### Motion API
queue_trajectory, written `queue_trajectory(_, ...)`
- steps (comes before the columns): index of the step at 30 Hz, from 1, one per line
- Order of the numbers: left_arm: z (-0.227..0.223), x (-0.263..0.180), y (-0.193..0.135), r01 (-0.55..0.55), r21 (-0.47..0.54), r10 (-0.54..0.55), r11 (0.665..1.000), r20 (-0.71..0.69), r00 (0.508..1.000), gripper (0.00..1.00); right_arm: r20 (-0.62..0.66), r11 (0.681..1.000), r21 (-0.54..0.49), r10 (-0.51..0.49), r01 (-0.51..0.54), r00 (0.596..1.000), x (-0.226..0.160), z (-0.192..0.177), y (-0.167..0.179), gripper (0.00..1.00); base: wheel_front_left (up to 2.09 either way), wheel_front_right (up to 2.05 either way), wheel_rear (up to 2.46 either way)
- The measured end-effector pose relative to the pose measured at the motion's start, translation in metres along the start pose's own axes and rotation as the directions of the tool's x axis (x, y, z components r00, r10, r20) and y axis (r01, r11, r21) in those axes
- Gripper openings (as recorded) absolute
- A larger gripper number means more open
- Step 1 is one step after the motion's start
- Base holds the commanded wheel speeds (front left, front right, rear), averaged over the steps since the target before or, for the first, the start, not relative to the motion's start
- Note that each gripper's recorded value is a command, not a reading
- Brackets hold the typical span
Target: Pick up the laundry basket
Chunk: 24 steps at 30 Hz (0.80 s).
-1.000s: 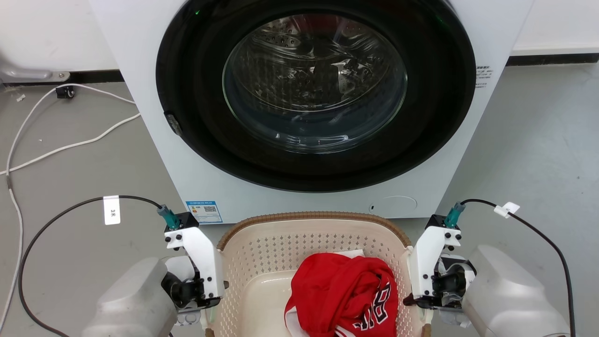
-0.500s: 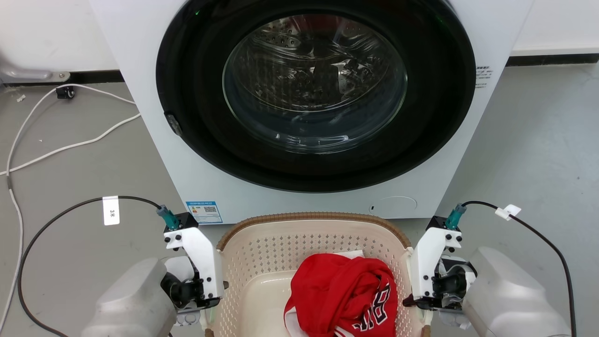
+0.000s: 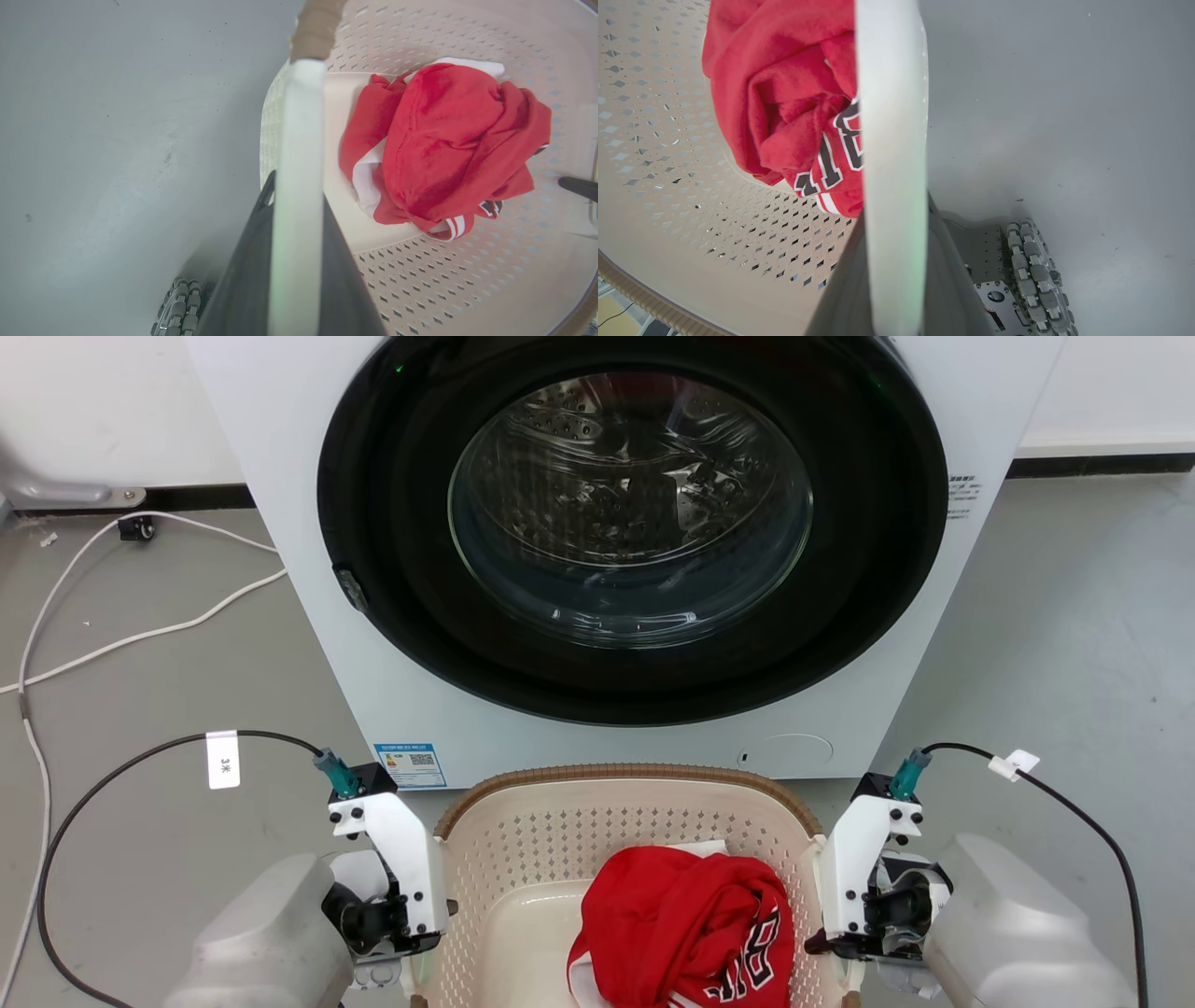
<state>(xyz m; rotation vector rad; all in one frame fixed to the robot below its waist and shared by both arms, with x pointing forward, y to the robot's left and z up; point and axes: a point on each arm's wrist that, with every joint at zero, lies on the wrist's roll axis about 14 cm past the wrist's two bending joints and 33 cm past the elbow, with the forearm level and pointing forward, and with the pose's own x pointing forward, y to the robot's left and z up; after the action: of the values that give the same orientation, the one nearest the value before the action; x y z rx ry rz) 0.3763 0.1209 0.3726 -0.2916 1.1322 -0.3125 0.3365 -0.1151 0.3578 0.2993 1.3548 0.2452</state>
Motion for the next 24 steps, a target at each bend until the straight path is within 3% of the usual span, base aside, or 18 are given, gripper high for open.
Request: queue_trajectory(24,-0.0026,0.0001,-0.0027,0.007,0.001,-0.007,1.000,-0.002,1.000,0.00,-0.001,1.000,0.007,-0.003,0.003,1.000,-0.0013,-0.0029,-0.0023,0.00,0.00,0.00,0.00)
